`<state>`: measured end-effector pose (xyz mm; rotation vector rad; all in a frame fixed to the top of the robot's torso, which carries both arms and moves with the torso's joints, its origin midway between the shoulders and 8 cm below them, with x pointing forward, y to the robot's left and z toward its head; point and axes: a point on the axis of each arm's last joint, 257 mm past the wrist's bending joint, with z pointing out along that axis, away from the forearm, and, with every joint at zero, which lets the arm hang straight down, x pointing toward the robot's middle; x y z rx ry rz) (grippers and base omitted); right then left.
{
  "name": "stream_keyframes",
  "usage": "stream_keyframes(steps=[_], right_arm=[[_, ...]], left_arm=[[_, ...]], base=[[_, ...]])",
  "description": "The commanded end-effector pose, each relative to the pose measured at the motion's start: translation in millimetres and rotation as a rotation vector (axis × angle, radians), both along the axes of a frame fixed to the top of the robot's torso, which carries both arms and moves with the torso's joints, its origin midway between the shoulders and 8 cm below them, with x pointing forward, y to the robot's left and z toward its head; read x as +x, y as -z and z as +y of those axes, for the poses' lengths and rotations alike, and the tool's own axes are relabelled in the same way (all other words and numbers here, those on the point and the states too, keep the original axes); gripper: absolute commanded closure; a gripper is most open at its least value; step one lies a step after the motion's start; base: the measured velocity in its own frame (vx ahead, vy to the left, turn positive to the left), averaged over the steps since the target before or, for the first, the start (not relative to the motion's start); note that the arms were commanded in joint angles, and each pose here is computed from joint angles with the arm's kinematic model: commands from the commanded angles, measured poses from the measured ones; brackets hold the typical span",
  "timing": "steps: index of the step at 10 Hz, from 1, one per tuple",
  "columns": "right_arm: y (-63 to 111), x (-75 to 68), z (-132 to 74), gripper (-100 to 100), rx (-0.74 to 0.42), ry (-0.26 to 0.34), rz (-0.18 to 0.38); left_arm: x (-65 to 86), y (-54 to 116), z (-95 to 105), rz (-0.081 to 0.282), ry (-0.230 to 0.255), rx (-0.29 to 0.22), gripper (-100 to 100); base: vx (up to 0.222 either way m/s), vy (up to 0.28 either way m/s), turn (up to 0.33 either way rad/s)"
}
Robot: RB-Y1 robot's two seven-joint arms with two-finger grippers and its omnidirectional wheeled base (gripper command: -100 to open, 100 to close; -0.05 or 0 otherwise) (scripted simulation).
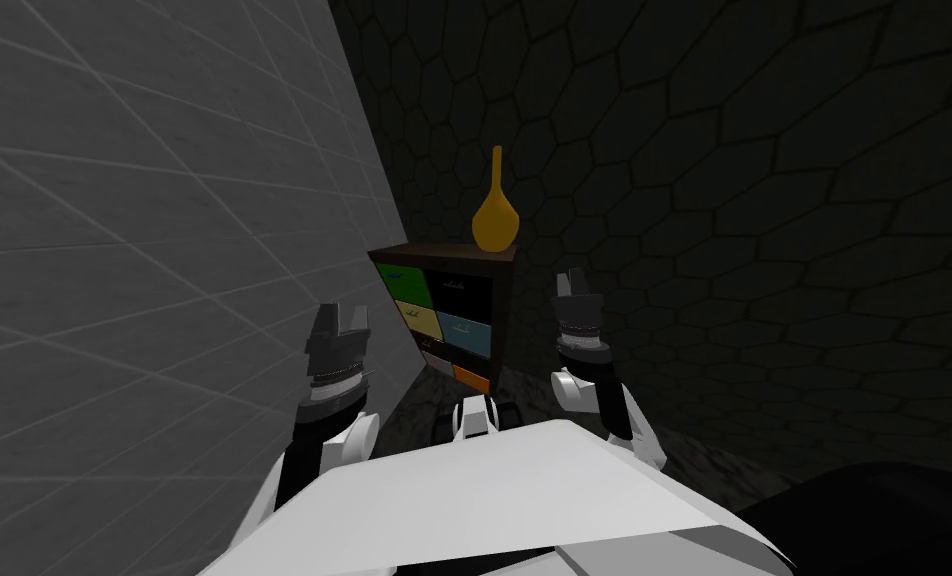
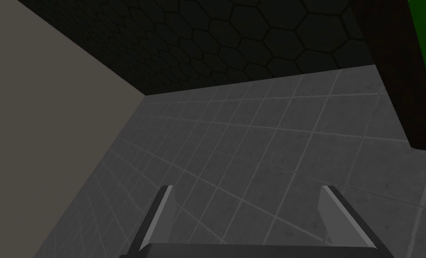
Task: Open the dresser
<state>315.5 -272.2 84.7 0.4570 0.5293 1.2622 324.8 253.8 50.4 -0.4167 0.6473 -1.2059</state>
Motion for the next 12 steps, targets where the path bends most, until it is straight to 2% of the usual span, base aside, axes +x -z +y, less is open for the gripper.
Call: stream_keyframes(steps=[1, 6, 12], right_arm=[[0.0, 0.0, 0, 0, 0.0, 0.0, 0.0], [0.0, 0.0, 0, 0, 0.0, 0.0, 0.0], [0.0, 0.0, 0, 0, 0.0, 0.0, 0.0]], left_arm=[[11.4, 19.2, -6.7, 0.051, 0.02, 0.047, -100], [37.1, 64.8, -13.3, 0.156, 0.031, 0.097, -100], [61.6, 118.2, -18.3, 0.271, 0.028, 0.117, -100]], base=[[-0.002, -0.029, -0.044], [-0.001, -0.033, -0.046], [0.001, -0.036, -0.043]])
